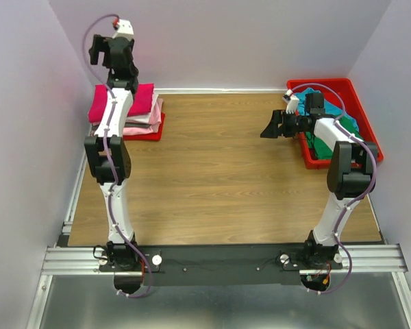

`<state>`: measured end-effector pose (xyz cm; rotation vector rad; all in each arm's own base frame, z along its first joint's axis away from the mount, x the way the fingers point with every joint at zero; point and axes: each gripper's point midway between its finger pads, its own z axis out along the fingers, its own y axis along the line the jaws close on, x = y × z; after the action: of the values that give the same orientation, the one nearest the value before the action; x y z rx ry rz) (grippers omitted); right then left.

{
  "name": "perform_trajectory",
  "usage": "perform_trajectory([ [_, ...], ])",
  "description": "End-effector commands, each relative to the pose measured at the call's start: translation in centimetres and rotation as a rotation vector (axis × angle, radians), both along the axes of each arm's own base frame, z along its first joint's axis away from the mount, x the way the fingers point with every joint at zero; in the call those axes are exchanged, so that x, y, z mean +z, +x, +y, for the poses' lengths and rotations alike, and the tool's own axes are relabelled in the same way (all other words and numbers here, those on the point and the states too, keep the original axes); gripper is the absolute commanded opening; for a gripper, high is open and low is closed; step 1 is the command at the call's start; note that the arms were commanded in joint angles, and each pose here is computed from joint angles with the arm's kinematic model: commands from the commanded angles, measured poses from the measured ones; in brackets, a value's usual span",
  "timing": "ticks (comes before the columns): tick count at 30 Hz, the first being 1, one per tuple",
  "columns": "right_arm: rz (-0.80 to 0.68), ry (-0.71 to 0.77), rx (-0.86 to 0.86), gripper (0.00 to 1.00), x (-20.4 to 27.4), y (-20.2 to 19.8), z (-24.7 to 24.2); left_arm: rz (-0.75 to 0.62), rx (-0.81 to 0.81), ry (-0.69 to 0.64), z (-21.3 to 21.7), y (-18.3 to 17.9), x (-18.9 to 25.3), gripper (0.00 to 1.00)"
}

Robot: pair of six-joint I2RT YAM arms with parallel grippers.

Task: Fold and stack the t-shirts
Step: Neatly place the folded tshirt to the corner, then reset both grippers

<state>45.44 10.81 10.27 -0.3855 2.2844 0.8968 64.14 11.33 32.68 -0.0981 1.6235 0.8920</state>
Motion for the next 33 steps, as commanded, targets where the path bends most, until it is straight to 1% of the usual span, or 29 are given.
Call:
perform_trajectory([
  [1, -0.013, -0.007, -0.009, 0.96, 1.1, -0.5, -0.4, -0.312, -0.113, -0.213, -0.3, -4.0, 12.1, 0.98],
  [2, -0.017, -0.015, -0.009, 0.96, 1.1, -0.5, -0.5, -0.283, -0.191, -0.246, -1.1, -4.4, 12.5, 0.98],
  [3, -0.027, -0.024, -0.004, 0.96, 1.1, -0.5, -0.6, -0.29, -0.241, -0.279, -1.7, -4.9, 13.2, 0.98],
  [4, -0.037, -0.029, 0.002, 0.96, 1.2, -0.5, -0.7, -0.315, -0.29, -0.345, -2.5, -5.4, 13.8, 0.98],
  [5, -0.05, -0.045, 0.0, 0.96, 1.4, -0.5, -0.9, -0.295, -0.398, -0.379, -4.3, -6.8, 14.6, 0.97],
  [7, -0.086, -0.073, 0.018, 0.96, 1.7, -0.5, -1.1, -0.27, -0.495, -0.431, -6.3, -8.5, 14.7, 0.96],
  [8, -0.107, -0.091, 0.017, 0.96, 2.4, -0.6, -1.3, -0.281, -0.589, -0.45, -8.1, -11.2, 16.8, 0.96],
  [9, -0.126, -0.103, 0.021, 0.97, 2.8, -0.7, -1.5, -0.209, -0.624, -0.482, -9.1, -11.8, 14.1, 0.96],
  [10, -0.159, -0.122, 0.033, 0.97, 3.4, -0.8, -1.6, -0.231, -0.678, -0.478, -10.1, -15.0, 16.1, 0.96],
  [11, -0.18, -0.138, 0.031, 0.96, 3.9, -0.8, -1.8, -0.213, -0.713, -0.487, -10.9, -16.4, 15.6, 0.96],
  [12, -0.227, -0.18, 0.026, 0.97, 5.0, -1.0, -2.4, -0.127, -0.753, -0.54, -12.1, -17.4, 11.7, 0.96],
  [13, -0.254, -0.2, 0.024, 0.98, 5.7, -1.1, -2.6, -0.172, -0.791, -0.527, -12.7, -20.9, 13.6, 0.96],
  [14, -0.309, -0.249, -0.007, 1.0, 7.6, -1.3, -3.4, -0.168, -0.798, -0.546, -13.0, -22.5, 12.9, 0.96],
  [15, -0.336, -0.28, -0.021, 1.0, 8.3, -1.4, -3.9, -0.168, -0.791, -0.555, -13.1, -23.8, 12.1, 0.96],
  [16, -0.362, -0.315, -0.039, 1.0, 8.7, -1.5, -4.5, -0.154, -0.784, -0.563, -13.2, -26.3, 10.3, 0.96],
  [17, -0.421, -0.392, -0.124, 1.0, 11.0, -1.5, -6.2, -0.153, -0.771, -0.565, -13.0, -27.3, 9.4, 0.96],
  [18, -0.446, -0.426, -0.181, 1.0, 12.0, -1.6, -7.2, -0.154, -0.763, -0.565, -13.0, -28.3, 8.6, 0.96],
  [19, -0.46, -0.454, -0.242, 1.0, 12.6, -2.0, -8.2, -0.136, -0.758, -0.565, -13.0, -29.9, 6.5, 0.96],
  [20, -0.492, -0.515, -0.35, 1.0, 13.8, -1.8, -10.2, -0.133, -0.757, -0.566, -13.1, -30.6, 5.7, 0.96],
  [21, -0.553, -0.525, -0.435, 1.0, 16.6, -2.6, -11.2, -0.096, -0.742, -0.584, -13.0, -31.0, 3.1, 0.96],
  [22, -0.559, -0.499, -0.547, 1.0, 17.2, -3.0, -12.3, -0.117, -0.759, -0.567, -13.2, -32.2, 3.4, 0.96],
  [24, -0.557, -0.505, -0.732, 1.0, 18.6, -4.2, -14.7, -0.116, -0.766, -0.563, -13.4, -33.1, 2.4, 0.96],
  [25, -0.543, -0.469, -0.779, 1.0, 18.7, -4.8, -14.8, -0.108, -0.765, -0.568, -13.5, -33.5, 1.5, 0.96],
  [27, -0.545, -0.454, -0.814, 1.0, 18.7, -6.5, -15.0, -0.147, -0.77, -0.557, -13.4, -34.3, 2.0, 0.96],
  [28, -0.547, -0.403, -0.86, 1.0, 19.4, -7.4, -14.9, -0.159, -0.776, -0.558, -13.5, -34.7, 1.9, 0.96],
  [30, -0.525, -0.425, -0.903, 1.0, 18.1, -8.5, -15.6, -0.164, -0.791, -0.565, -13.8, -34.9, 1.8, 0.96],
  [33, -0.549, -0.452, -0.984, 1.0, 18.7, -9.9, -16.9, -0.156, -0.813, -0.598, -14.4, -34.9, 0.5, 0.96],
])
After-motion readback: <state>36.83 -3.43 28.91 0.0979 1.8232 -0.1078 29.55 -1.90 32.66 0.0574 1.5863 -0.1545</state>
